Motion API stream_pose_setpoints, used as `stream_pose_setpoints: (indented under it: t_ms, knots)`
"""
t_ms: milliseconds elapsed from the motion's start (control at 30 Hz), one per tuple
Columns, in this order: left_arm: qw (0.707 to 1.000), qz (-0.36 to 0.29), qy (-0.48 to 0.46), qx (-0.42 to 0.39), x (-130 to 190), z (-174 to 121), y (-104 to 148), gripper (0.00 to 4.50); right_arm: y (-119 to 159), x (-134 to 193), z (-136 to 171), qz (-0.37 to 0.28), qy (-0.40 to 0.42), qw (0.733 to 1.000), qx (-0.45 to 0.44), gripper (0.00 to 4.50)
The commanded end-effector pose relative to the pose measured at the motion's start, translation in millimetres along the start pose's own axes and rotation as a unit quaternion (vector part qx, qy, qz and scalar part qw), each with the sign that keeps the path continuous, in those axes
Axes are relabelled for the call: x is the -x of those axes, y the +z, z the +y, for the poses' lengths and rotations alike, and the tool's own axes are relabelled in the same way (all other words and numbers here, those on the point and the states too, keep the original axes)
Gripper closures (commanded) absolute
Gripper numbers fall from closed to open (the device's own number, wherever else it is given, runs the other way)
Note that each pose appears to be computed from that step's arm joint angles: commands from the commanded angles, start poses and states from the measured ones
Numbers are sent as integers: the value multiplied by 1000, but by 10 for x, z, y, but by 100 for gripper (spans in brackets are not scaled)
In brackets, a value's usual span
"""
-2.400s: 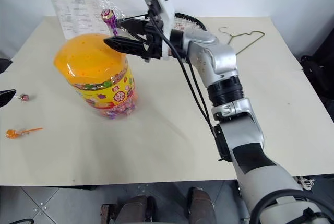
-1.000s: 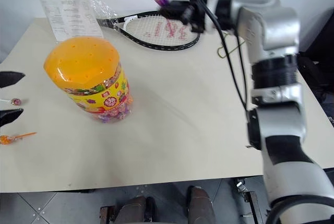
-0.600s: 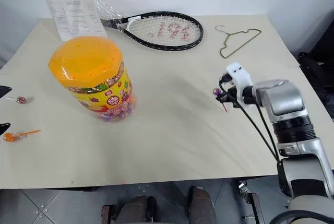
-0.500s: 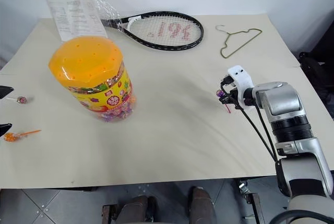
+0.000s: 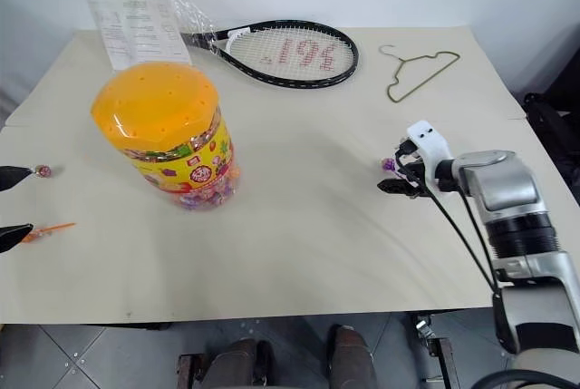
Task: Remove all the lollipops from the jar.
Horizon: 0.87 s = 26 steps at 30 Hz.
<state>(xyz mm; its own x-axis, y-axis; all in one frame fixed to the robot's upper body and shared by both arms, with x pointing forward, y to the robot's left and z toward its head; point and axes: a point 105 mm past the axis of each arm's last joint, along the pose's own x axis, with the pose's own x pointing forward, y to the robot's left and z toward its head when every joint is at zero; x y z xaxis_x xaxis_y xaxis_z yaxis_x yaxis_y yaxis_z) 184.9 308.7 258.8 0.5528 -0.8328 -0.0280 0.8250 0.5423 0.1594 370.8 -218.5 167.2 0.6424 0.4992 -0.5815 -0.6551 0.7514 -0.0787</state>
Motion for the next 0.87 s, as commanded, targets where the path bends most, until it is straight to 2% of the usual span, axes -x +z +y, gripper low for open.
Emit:
stream_pose_setpoints:
  t_ms: [33,133,267,433,567,733,867]
  knots:
    - [999,24,30,-6,19,29,1,0,267,345,-4,-51,15,997,52,4]
    - [997,42,60,8,12,102,-69,0,360,491,47,-67,39,994,79,4]
    - [993,58,99,13,-28,194,-143,0,473,585,334,-81,115,984,109,4]
    - [996,35,81,23,-56,134,-190,0,593,545,846,-122,222,957,143,4]
    - [996,29,77,18,39,78,-216,0,497,461,1158,-157,286,929,175,4]
    - [993,40,108,22,159,109,-275,0,311,285,1070,-161,274,937,145,4]
    - [992,33,118,11,211,72,-272,0,245,270,1005,-159,264,941,139,4]
